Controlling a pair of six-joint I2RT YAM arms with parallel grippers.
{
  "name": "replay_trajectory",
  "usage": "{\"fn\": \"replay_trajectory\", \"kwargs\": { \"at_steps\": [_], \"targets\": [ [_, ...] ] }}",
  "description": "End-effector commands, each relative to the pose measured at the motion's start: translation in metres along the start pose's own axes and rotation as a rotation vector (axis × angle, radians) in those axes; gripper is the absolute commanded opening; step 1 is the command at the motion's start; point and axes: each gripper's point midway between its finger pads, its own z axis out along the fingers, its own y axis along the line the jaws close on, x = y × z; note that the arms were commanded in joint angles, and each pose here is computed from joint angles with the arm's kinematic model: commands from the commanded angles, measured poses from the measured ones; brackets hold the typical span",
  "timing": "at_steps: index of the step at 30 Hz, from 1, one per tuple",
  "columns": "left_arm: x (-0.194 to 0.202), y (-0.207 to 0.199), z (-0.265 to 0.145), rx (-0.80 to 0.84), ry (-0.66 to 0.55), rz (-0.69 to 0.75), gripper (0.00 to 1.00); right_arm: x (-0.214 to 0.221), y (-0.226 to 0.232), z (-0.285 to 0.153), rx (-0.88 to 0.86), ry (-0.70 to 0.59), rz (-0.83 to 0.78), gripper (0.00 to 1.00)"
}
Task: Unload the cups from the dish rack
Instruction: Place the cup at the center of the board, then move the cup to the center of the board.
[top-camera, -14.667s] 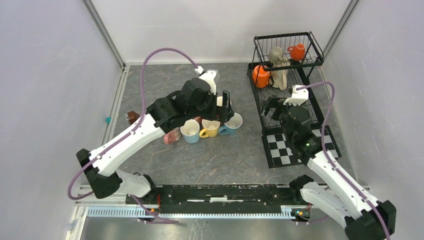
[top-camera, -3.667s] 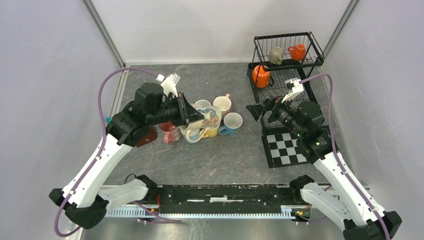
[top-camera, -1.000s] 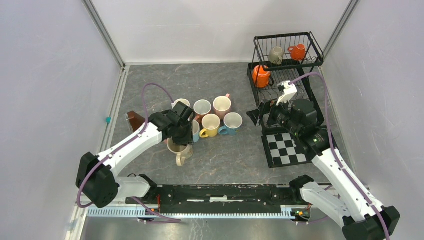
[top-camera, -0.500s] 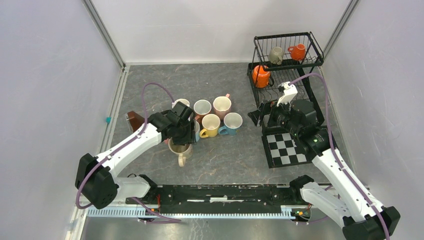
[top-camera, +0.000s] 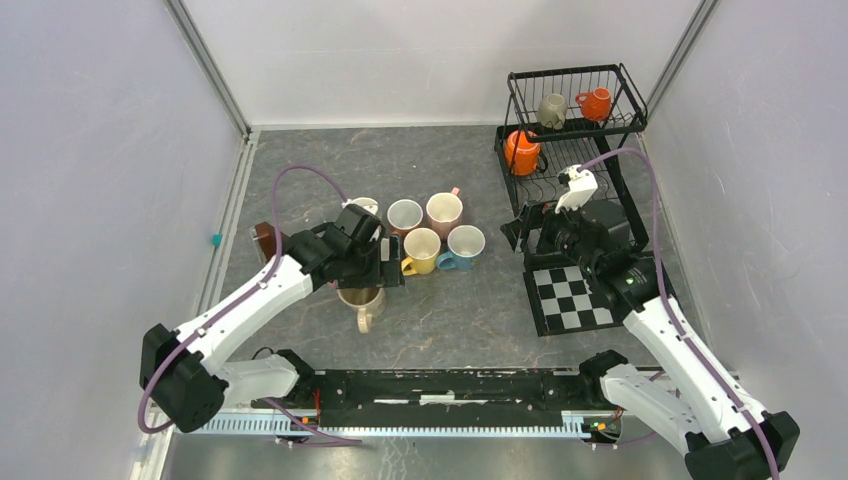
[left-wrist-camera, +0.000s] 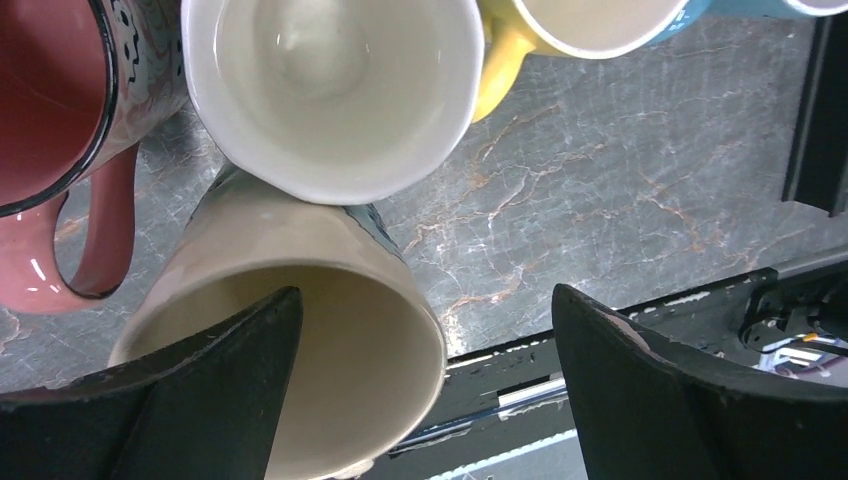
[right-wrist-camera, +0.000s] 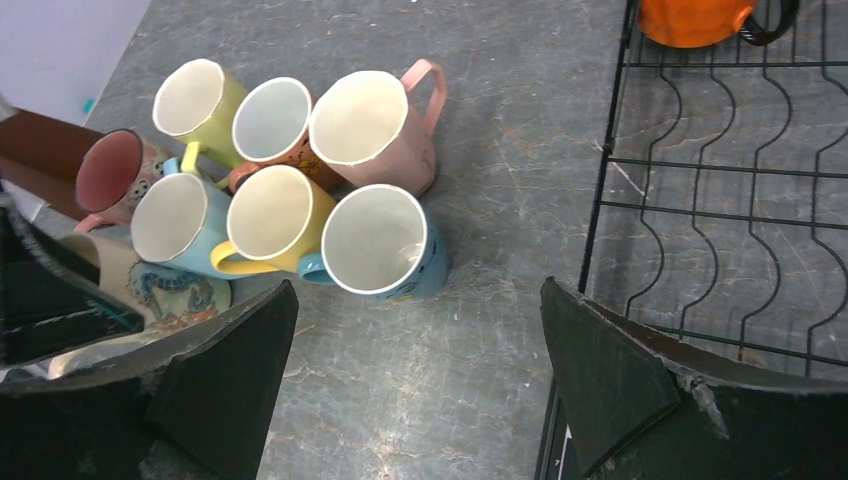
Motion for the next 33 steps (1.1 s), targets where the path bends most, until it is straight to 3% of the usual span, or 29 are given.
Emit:
{"fn": "replay_trajectory", "kwargs": {
  "at_steps": [1, 33],
  "targets": [
    [-0.026, -0.021, -0.028, 0.103, -0.113, 0.041, 1.0, -0.017, -0.011, 0.008, 0.064, -0.066, -0.014, 0.98],
    [0.037, -0.032, 0.012, 0.129, 0.045, 0.029, 1.0, 0.005, -0.017, 0.041, 0.058, -0.009, -0.01, 0.98]
  ]
}}
